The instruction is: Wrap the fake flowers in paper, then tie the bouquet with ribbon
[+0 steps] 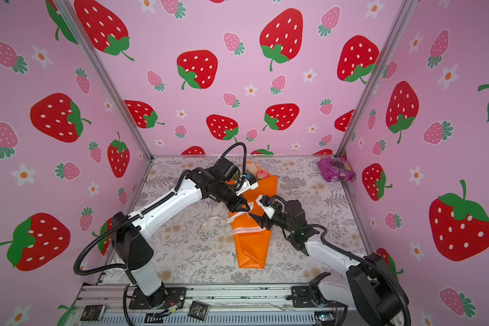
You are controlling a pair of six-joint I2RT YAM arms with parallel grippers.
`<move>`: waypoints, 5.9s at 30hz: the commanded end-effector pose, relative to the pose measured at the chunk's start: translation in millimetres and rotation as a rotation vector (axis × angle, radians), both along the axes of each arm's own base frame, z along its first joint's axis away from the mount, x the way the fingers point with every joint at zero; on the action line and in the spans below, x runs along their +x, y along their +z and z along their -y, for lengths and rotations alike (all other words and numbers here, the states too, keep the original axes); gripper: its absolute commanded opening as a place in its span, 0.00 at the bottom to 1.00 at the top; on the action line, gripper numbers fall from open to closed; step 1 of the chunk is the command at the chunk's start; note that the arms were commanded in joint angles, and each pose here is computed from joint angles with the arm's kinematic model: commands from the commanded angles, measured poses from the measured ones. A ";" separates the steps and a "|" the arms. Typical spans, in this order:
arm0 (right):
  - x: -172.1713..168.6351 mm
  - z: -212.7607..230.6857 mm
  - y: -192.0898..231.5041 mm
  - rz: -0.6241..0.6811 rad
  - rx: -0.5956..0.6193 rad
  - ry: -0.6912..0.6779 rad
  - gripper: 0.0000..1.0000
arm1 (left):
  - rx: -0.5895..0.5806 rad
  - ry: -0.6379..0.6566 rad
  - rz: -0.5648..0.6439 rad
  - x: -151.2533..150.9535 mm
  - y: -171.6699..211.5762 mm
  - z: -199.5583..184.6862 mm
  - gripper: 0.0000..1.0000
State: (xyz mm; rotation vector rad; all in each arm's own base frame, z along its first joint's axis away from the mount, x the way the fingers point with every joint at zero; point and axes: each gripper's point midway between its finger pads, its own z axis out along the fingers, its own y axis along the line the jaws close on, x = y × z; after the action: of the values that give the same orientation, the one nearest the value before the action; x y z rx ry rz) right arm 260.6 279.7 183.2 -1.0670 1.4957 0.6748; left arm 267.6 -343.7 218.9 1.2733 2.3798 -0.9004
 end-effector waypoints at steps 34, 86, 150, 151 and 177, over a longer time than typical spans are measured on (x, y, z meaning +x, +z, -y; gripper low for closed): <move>79.8 37.8 -93.3 -0.629 -0.079 -0.442 0.00 | 0.195 0.379 0.105 78.1 -37.5 -46.2 0.40; 91.9 42.5 -113.2 -0.867 -0.050 -0.490 0.00 | 0.397 -0.069 0.073 -15.8 -163.7 -19.5 0.09; 18.7 3.2 -127.8 -1.086 0.179 -0.655 0.31 | 0.166 0.287 -0.064 51.3 -133.1 -8.1 0.00; 19.6 3.3 -129.3 -1.088 0.178 -0.664 0.30 | 0.167 0.286 -0.064 51.1 -133.7 -8.3 0.00; -45.2 77.6 -130.8 -1.018 -0.204 -0.744 0.00 | 0.103 0.276 -0.113 46.3 -124.3 4.4 0.00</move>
State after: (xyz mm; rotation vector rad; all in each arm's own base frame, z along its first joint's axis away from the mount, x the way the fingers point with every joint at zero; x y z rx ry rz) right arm 249.7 239.8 91.6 -0.0835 2.4836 0.7510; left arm 310.8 -334.1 77.9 0.9046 2.6830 -0.7119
